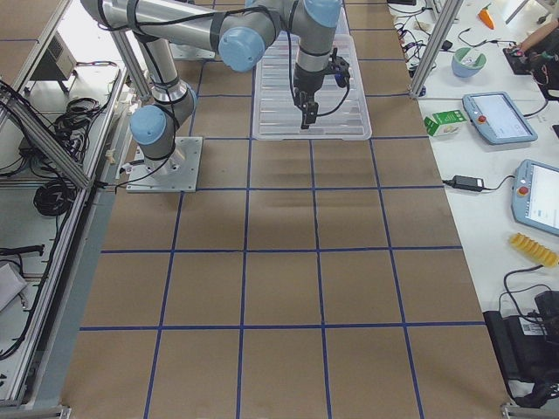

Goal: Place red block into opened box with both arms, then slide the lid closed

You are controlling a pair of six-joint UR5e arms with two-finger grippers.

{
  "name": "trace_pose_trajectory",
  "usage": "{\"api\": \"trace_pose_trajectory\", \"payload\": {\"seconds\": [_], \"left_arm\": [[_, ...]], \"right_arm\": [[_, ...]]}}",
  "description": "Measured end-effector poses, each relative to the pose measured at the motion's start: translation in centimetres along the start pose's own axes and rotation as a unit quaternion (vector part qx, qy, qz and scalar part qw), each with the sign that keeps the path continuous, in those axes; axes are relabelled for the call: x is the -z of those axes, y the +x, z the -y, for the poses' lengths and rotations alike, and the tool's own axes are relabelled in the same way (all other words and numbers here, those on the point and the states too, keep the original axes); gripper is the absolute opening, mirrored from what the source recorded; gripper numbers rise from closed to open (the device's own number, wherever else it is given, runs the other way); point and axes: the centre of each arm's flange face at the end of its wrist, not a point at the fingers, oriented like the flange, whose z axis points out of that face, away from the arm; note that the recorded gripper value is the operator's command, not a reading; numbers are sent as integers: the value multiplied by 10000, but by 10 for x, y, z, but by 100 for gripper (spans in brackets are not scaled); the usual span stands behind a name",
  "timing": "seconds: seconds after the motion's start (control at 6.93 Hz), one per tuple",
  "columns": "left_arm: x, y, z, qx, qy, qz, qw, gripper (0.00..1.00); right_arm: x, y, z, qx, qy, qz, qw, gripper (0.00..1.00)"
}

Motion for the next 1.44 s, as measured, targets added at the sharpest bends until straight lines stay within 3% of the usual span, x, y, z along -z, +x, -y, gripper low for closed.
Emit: {"api": "trace_pose_trajectory", "payload": {"seconds": [0.29,0.58,1.44], "left_arm": [[64,18,-20,-158,259,67,9995,100],[94,12,-43,-125,448,154,9988,100],[107,7,-57,-50,576,129,9982,100]], "right_arm": [[-60,20,0,-199,39,-36,9998,100],[-108,29,14,-392,25,-65,9992,100],[-130,-58,48,-615,-22,-4,9981,100]]}}
